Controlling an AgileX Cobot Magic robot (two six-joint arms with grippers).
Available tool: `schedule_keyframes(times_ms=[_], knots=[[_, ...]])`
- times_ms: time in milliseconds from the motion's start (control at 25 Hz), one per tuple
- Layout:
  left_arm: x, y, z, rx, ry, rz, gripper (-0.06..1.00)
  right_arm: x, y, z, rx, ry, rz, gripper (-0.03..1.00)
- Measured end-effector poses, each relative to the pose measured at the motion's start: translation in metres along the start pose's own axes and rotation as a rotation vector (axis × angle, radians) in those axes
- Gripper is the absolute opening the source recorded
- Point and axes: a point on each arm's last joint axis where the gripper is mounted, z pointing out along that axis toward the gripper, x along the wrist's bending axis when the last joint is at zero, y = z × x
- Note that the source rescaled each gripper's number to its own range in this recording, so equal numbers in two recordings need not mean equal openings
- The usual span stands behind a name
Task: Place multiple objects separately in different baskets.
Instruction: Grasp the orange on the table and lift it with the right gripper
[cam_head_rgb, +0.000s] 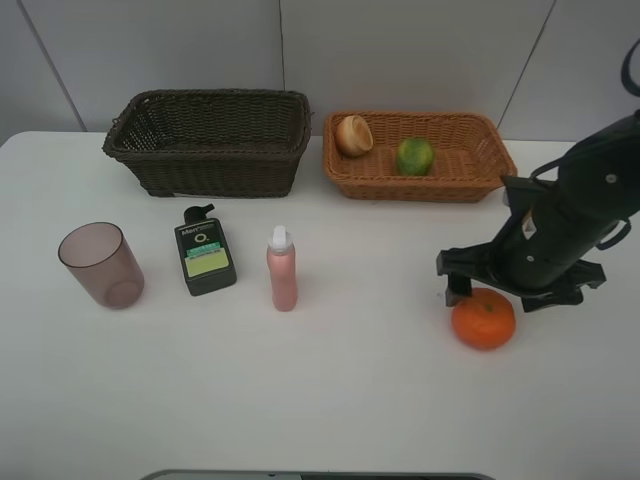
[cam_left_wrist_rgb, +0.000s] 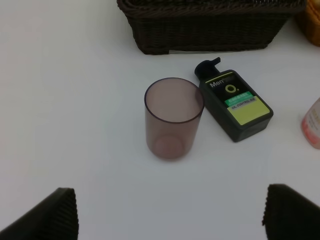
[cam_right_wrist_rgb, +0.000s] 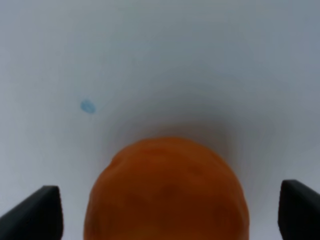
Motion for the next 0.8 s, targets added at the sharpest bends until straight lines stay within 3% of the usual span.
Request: schedule_keyframes(times_ms=[600,720,800], knots=[[0.0,0.0,0.0,0.0,0.0,0.0,0.96,0.004,0.0,0.019,0.034,0.005,0.01,0.92],[0.0,0.0,0.0,0.0,0.0,0.0,0.96,0.004,0.0,0.019,0.032,0.01,0.015,0.83],[0.0,0.0,0.0,0.0,0.0,0.0,0.96,0.004,0.0,0.019,0.032,0.009,0.015,0.64]])
